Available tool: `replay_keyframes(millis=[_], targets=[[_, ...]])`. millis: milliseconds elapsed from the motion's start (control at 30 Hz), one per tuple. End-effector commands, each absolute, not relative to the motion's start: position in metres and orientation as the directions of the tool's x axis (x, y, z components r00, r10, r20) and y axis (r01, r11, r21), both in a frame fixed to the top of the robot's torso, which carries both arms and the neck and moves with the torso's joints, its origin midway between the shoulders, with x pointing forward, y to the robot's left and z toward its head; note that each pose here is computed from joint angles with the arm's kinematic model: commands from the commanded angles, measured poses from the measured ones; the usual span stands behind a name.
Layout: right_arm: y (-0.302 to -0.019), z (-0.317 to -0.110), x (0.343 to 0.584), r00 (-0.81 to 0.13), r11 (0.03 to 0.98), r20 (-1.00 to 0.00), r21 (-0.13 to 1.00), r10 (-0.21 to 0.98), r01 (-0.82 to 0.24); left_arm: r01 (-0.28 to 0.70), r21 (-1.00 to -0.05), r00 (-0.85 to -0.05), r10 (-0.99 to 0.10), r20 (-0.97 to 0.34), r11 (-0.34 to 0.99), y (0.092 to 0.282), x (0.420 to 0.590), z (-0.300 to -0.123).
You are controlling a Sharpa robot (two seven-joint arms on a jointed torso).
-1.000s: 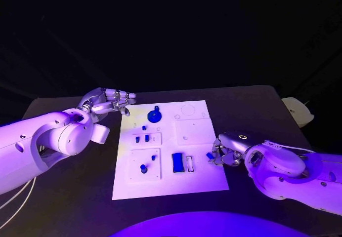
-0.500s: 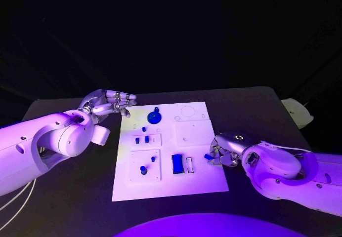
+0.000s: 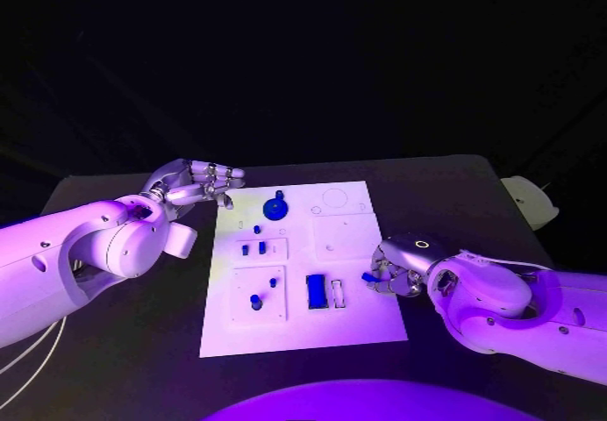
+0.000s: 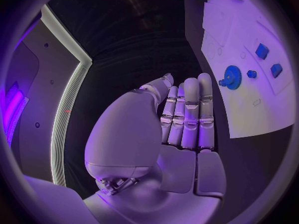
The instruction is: Assemble the parts on the task board
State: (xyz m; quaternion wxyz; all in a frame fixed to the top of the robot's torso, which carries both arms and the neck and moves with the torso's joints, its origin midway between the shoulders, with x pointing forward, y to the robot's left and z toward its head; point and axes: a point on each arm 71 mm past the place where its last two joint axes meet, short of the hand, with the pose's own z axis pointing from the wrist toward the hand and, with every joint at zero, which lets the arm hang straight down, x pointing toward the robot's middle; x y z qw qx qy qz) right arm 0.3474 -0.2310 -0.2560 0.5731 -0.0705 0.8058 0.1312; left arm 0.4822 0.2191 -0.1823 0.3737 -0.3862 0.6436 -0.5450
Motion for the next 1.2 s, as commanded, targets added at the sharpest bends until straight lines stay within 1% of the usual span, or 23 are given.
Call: replay_keyframes(millis=[33, 167, 433, 600, 800, 1200], targets=[[-0.239, -0.269, 0.343, -0.412, 0.971, -0.911, 0.115, 0.019, -0.209, -0.087, -0.991, -0.441, -0.896, -0.056, 0.105, 0.217, 0.482, -0.182], [-0.236, -0.266, 0.341, -0.403, 0.967, -0.913, 0.154, 0.062, -0.201, -0.087, -0.991, -0.441, -0.896, -0.056, 0.105, 0.217, 0.482, -0.182], [-0.224, -0.252, 0.335, -0.348, 0.945, -0.919, 0.262, 0.183, -0.195, -0.088, -0.991, -0.444, -0.894, -0.055, 0.105, 0.216, 0.481, -0.182], [-0.218, -0.246, 0.332, -0.333, 0.932, -0.915, 0.305, 0.230, -0.196, -0.088, -0.991, -0.444, -0.894, -0.055, 0.105, 0.216, 0.481, -0.182], [-0.211, -0.246, 0.331, -0.350, 0.924, -0.902, 0.332, 0.252, -0.191, -0.088, -0.991, -0.445, -0.894, -0.055, 0.105, 0.216, 0.481, -0.182], [-0.197, -0.253, 0.333, -0.404, 0.917, -0.880, 0.348, 0.248, -0.196, -0.089, -0.991, -0.449, -0.892, -0.054, 0.104, 0.215, 0.481, -0.182]])
